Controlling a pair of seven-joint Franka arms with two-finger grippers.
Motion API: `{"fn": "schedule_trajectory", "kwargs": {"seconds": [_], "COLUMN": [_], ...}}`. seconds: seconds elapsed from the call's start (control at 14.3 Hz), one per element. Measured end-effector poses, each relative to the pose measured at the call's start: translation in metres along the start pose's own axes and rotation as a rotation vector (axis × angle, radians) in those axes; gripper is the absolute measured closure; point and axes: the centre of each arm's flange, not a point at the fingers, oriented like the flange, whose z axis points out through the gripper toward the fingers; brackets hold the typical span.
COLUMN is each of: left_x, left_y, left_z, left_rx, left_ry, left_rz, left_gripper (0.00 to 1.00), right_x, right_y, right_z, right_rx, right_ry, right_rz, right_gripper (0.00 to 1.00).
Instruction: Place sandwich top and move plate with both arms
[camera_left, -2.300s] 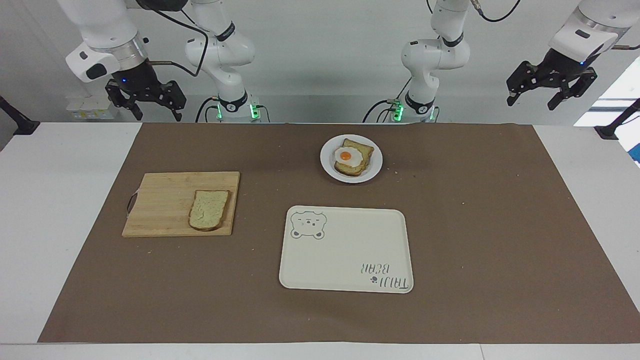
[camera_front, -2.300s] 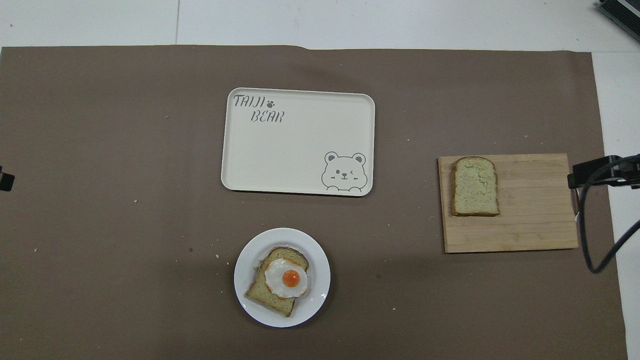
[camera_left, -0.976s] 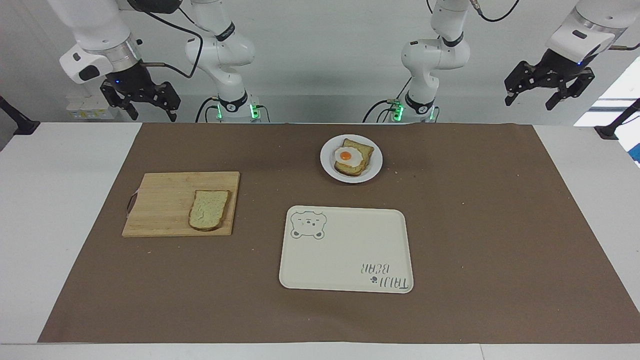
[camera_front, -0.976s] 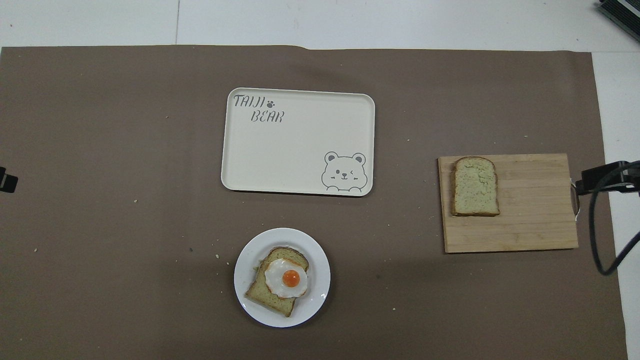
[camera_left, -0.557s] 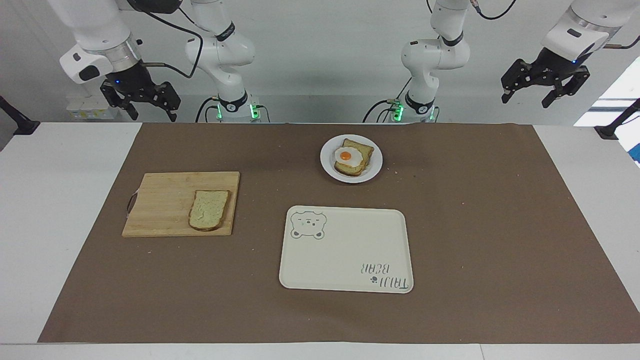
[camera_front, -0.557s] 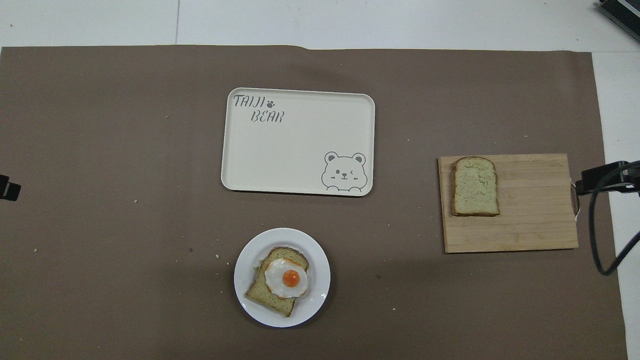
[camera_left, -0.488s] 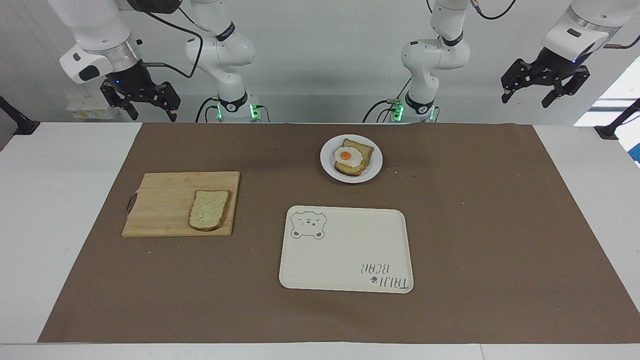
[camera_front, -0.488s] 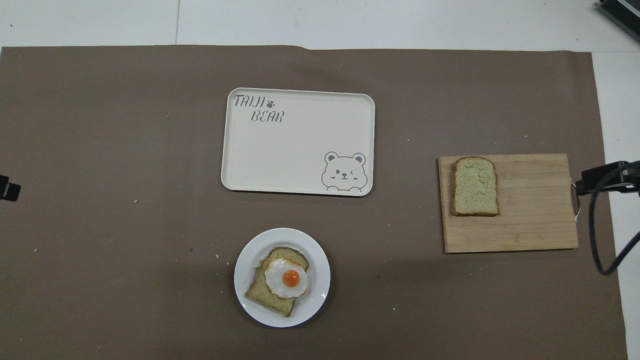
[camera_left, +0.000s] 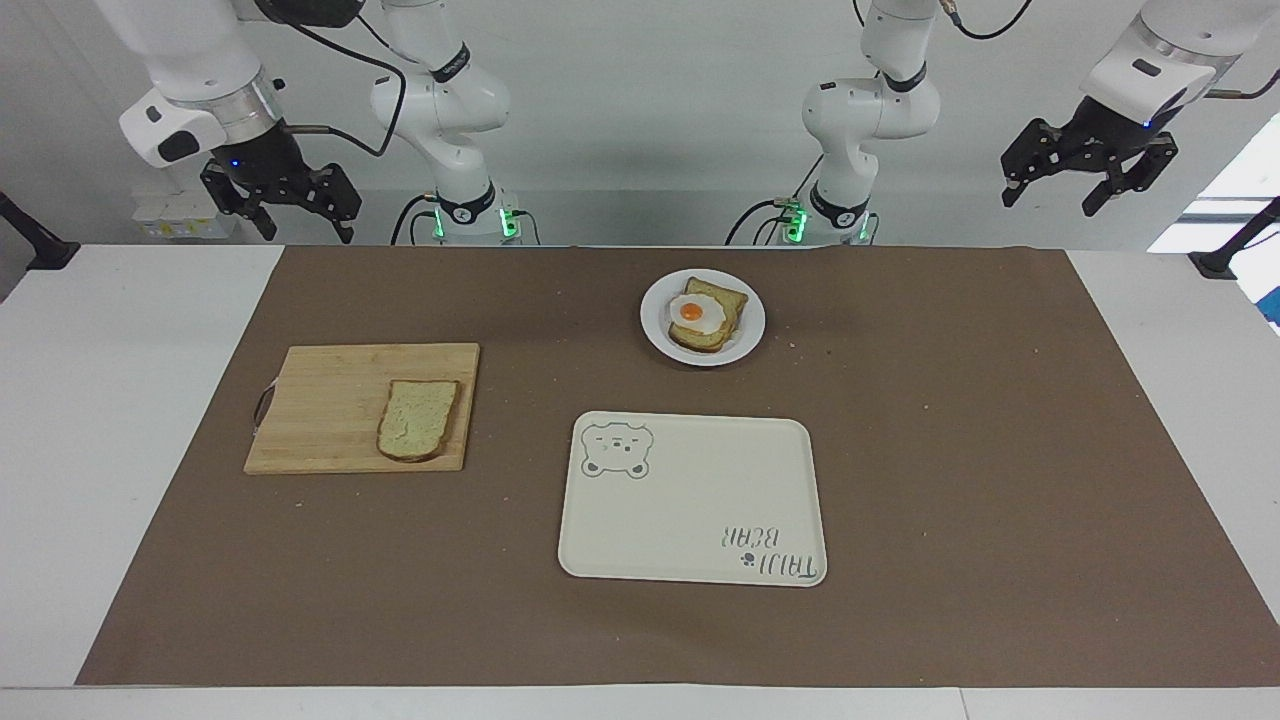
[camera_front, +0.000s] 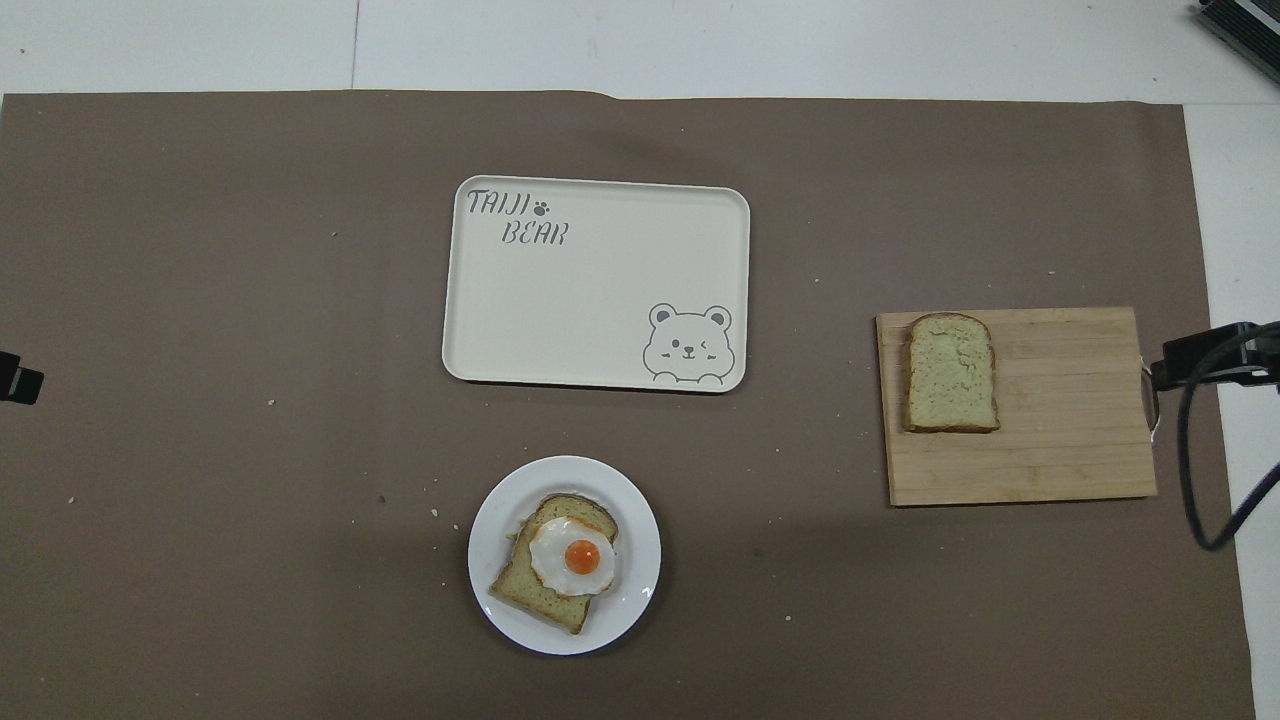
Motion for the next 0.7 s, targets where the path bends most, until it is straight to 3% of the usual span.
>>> {"fn": "schedule_trajectory", "kwargs": {"seconds": [0.7], "left_x": [-0.0003], "left_y": [0.0041], "left_z": [0.0019], "left_rx": [0.000], "left_ry": [-0.005], "left_rz": [0.008], "left_gripper": [0.00], "right_x": [-0.0002], "right_y": [0.0011], "right_z": [0.0006], "right_rx": [0.000], "right_ry": [-0.001], "right_rz": [-0.035], "right_gripper": [0.00]}}
